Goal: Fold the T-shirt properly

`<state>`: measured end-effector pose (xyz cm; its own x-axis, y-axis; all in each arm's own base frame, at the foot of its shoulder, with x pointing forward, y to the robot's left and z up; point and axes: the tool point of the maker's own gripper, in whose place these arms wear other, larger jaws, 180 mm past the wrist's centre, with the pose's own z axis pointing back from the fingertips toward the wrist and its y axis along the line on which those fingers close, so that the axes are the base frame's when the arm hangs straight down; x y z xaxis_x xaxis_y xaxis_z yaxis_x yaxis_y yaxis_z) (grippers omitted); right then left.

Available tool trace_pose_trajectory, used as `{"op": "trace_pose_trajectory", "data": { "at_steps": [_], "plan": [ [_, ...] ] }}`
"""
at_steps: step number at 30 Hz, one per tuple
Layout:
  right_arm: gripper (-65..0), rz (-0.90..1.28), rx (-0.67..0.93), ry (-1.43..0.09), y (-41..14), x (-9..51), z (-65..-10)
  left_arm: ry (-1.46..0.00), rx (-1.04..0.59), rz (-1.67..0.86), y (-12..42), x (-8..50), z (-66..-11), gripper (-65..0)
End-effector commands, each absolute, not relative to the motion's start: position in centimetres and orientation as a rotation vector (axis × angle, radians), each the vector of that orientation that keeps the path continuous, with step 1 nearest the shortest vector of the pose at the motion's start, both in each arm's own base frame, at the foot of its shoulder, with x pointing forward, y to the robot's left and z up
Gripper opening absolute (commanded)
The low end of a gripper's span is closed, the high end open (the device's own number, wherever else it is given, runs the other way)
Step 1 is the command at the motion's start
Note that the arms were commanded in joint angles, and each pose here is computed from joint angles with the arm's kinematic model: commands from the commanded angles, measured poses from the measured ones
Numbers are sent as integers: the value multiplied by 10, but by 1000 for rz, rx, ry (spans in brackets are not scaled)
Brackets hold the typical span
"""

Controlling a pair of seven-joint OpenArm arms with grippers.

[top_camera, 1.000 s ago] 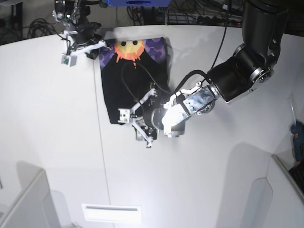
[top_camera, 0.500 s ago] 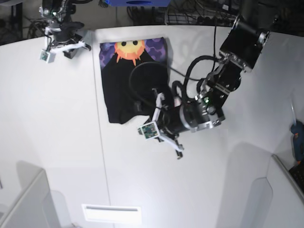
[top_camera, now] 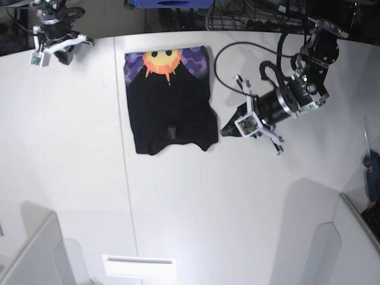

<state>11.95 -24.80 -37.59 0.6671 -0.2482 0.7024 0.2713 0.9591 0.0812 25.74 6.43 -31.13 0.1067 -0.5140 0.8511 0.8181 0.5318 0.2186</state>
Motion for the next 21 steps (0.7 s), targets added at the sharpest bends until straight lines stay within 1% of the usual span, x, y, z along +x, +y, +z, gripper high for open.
{"op": "trace_pose_trajectory", "data": {
  "at_steps": [1, 6, 13, 15, 17, 21],
  "plan": [
    [-650, -279, -71, -800, -261, 113, -366, -1113, -381, -1021, 64, 250, -302, -650],
    [-650, -233, -139, -761, -291, 83, -356, -1081, -483, -998, 75, 204, -315, -650],
    [-650, -156, -158, -705, -305, 55, -349, -1061, -518, -883, 97, 167, -321, -650],
    [-650, -104, -183, -664, -305, 48, -352, -1049, -527, -864, 101, 156, -323, -650],
    [-650, -29, -242, -603, -309, 38, -358, -1027, -516, -886, 104, 141, -329, -650],
    [-650, 90, -304, -467, -296, 11, -376, -963, -508, -948, 106, 108, -343, -650]
  ]
}}
